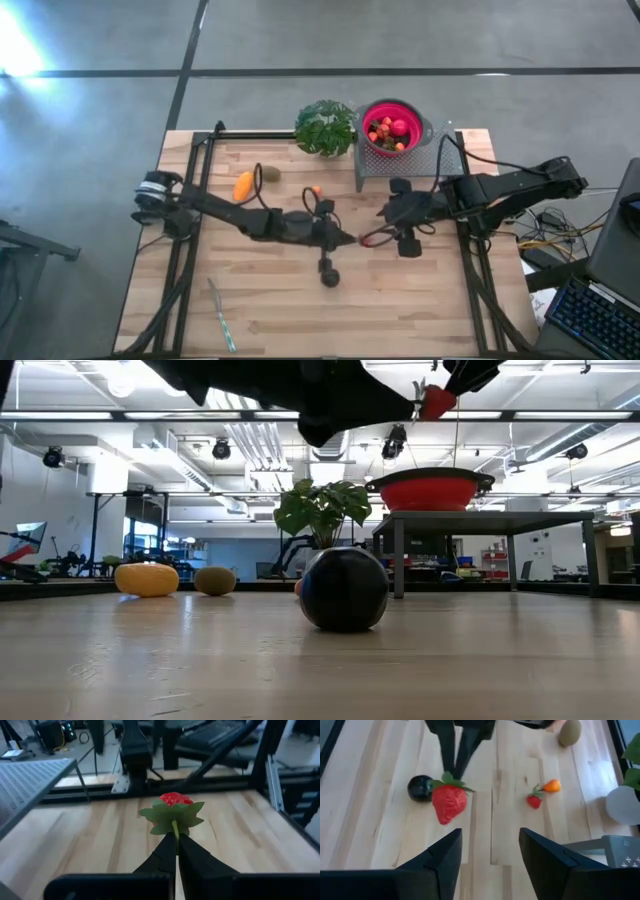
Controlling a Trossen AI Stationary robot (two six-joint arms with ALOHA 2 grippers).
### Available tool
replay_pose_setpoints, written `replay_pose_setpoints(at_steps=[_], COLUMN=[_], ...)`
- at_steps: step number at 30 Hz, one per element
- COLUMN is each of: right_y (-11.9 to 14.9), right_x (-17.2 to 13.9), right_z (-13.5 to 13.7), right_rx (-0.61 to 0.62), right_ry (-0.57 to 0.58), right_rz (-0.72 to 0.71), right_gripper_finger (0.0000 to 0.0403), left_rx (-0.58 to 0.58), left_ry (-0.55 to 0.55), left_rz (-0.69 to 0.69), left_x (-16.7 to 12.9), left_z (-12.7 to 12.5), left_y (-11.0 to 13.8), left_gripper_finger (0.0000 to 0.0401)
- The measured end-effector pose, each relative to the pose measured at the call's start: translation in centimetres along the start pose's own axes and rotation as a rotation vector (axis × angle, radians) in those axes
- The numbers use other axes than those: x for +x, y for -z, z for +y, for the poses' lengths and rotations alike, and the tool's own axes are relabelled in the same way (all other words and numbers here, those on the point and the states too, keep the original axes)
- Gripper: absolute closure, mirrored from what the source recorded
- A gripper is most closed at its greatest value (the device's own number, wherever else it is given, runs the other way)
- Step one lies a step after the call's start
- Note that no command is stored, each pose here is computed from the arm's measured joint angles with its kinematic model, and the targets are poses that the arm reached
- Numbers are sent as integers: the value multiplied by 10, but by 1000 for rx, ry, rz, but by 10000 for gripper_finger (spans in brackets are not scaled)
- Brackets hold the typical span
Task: Pick & Place Fruit
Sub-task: Put the strawberry into the red strainer bowl on the shelf
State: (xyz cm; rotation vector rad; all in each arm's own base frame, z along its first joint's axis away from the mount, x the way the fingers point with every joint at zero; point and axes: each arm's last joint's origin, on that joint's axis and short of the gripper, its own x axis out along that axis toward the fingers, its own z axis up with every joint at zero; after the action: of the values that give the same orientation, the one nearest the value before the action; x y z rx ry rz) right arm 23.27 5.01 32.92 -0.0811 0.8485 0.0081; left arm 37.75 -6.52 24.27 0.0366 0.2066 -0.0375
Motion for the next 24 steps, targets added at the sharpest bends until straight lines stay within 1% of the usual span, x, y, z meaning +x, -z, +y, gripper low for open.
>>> replay_pose_setpoints(at_steps=[4,8,15,20,24], right_y=[2,3,4,3,1], right_x=[5,10,14,18,20], right_z=[1,1,2,3,2], right_rx=[2,5,10,-16,-35], right_ry=[-1,-2,-3,0,30], right_rz=[-7,-26,-45,-85,-123], right_gripper_finger=[197,183,144,123,120], left_rx=[-12,-16,-19,8,23], left_ry=[-19,-39,-67,-55,-40], left_rz=[-30,-30,-42,-87,-120], left_x=[1,2,4,4,4], left_z=[9,17,28,29,29], left_y=[-3,-3,-7,-13,-18], left_gripper_finger=[395,395,395,395,395])
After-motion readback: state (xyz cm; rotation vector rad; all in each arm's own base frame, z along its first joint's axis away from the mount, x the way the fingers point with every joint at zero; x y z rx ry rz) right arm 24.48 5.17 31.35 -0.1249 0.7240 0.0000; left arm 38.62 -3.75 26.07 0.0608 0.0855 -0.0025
